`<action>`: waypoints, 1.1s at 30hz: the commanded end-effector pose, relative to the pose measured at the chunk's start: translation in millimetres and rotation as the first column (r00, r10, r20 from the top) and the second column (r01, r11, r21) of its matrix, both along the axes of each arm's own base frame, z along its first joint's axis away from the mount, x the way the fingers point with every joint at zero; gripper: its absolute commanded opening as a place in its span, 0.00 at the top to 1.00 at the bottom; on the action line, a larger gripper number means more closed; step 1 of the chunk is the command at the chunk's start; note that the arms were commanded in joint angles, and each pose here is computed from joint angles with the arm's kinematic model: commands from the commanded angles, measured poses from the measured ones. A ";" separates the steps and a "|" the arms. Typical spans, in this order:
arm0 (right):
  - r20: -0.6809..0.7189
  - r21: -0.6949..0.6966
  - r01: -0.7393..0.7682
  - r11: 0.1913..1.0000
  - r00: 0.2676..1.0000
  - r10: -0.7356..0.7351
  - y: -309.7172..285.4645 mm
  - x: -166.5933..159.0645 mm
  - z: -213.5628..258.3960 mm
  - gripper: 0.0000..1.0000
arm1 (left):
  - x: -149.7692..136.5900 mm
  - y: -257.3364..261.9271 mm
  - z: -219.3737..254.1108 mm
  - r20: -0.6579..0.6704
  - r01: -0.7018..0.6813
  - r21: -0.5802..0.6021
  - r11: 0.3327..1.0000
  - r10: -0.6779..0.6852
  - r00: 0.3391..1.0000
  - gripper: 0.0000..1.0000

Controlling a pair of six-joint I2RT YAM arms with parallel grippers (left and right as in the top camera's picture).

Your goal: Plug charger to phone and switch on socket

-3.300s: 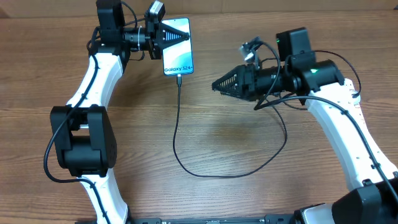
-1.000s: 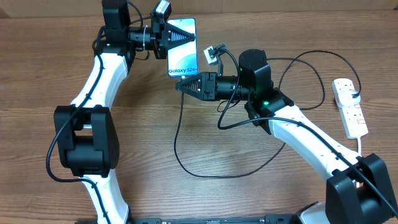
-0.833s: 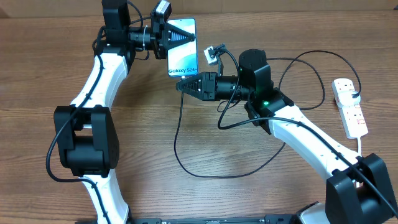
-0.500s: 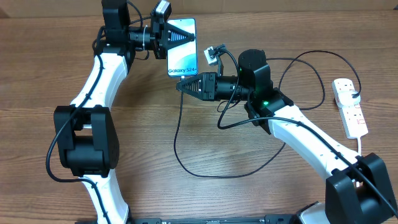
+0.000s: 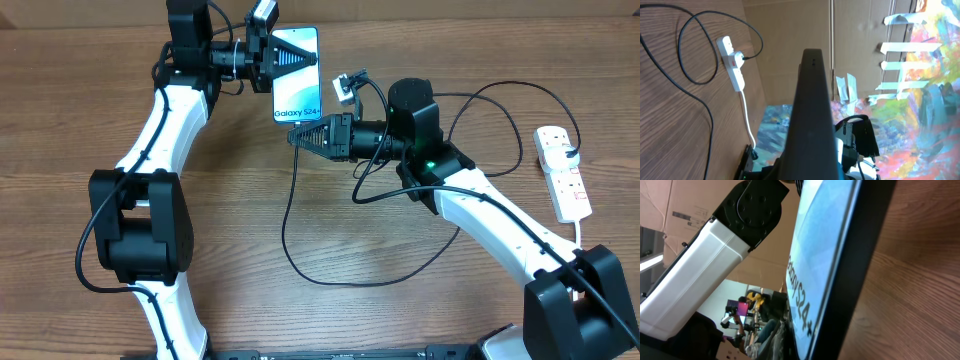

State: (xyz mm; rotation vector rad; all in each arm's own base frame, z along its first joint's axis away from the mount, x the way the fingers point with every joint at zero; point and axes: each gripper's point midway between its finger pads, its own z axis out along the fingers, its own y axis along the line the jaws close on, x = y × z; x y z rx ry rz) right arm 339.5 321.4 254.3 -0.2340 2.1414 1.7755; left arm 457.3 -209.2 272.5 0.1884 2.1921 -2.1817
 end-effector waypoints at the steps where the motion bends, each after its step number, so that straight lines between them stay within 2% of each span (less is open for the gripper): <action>1: 0.020 0.010 0.043 0.999 0.999 -0.043 -9.6 14.1 3.7 0.96 | -15.4 -13.5 13.2 0.082 0.067 -0.015 0.998 -0.066 0.994 0.96; 9: 0.019 0.022 0.056 0.998 0.998 -0.057 -25.3 23.3 5.9 0.96 | -16.4 -15.3 13.2 0.067 0.071 -0.014 0.997 -0.070 0.995 0.96; 33: 0.057 0.039 0.047 0.998 0.997 -0.049 -24.3 24.7 10.7 0.96 | -21.0 -23.3 12.7 0.033 0.091 -0.013 0.996 -0.091 0.995 0.96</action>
